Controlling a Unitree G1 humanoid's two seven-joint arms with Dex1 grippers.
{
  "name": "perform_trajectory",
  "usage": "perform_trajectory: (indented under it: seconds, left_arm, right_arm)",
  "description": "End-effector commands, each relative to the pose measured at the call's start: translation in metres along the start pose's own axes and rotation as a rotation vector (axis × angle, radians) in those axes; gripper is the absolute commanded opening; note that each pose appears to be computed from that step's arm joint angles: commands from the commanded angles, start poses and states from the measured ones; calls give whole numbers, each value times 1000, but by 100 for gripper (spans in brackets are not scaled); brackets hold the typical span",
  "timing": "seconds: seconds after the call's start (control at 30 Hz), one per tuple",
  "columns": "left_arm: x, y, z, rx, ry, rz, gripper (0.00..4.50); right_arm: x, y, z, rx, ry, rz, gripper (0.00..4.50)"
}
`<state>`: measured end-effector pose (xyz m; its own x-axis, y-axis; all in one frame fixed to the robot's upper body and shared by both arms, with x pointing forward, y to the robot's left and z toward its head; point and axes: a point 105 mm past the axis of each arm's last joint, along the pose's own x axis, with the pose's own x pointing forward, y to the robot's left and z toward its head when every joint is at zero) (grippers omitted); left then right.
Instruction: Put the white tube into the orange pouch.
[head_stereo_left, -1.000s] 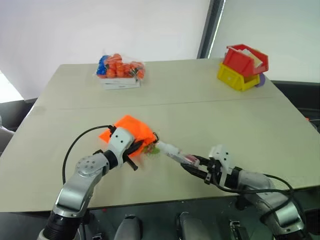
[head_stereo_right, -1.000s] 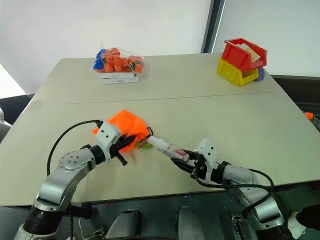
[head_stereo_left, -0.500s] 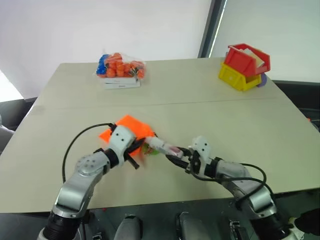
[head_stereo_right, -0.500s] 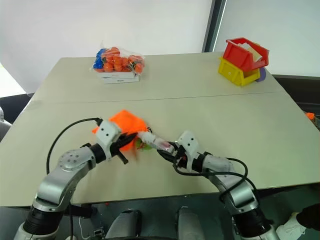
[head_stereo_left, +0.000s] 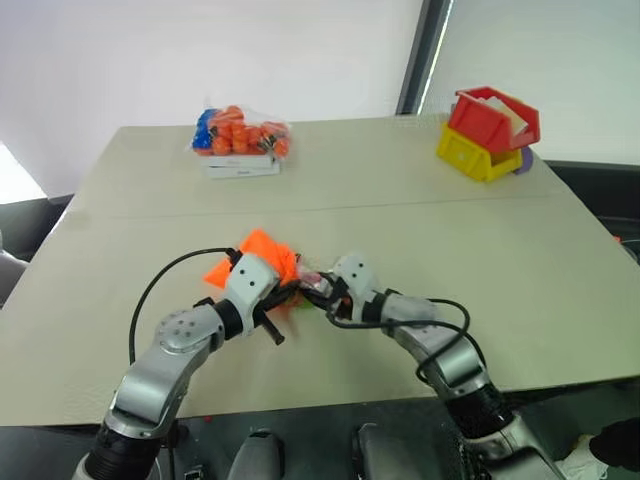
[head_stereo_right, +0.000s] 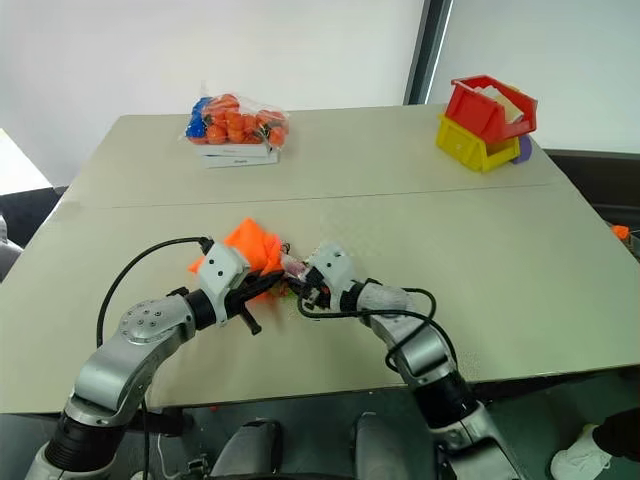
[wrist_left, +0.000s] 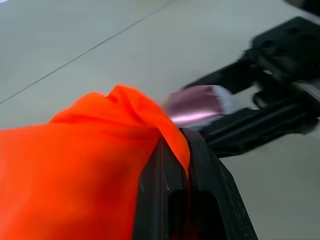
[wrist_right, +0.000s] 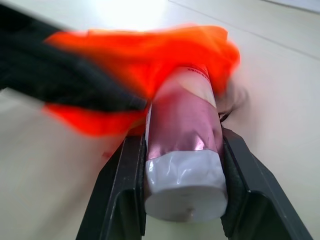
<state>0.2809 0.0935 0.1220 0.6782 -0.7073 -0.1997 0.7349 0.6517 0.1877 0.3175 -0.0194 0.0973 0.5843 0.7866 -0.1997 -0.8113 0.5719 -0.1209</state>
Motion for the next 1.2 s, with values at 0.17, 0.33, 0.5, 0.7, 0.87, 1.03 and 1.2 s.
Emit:
perform_trajectory:
  seconds: [0.17, 0.33, 0.5, 0.7, 0.87, 1.03, 1.2]
  left_arm:
    - [-7, -1, 6, 17, -21, -11, 0]
    - [-9, -4, 5, 11, -18, -41, 0]
    - [-11, -17, 16, -15, -59, -123, 0]
    - [-12, -17, 14, -22, -51, -111, 0]
    - [-17, -12, 7, -28, -30, -81, 0]
    - [-26, 2, -4, -36, 0, -35, 0]
    - [-38, 22, -16, -34, 33, 6, 0]
  right_arm:
    - [-10, -4, 8, -40, -26, -2, 126]
    - [-12, -5, 8, -25, -18, -7, 126]
    - [14, -1, 20, 46, 9, -79, 126]
    - [30, 3, 26, 69, 19, -96, 126]
    - [23, 13, 27, 83, 13, -4, 313]
    - [1, 11, 27, 61, 3, 11, 443]
    - [-34, 15, 29, 41, -21, 85, 443]
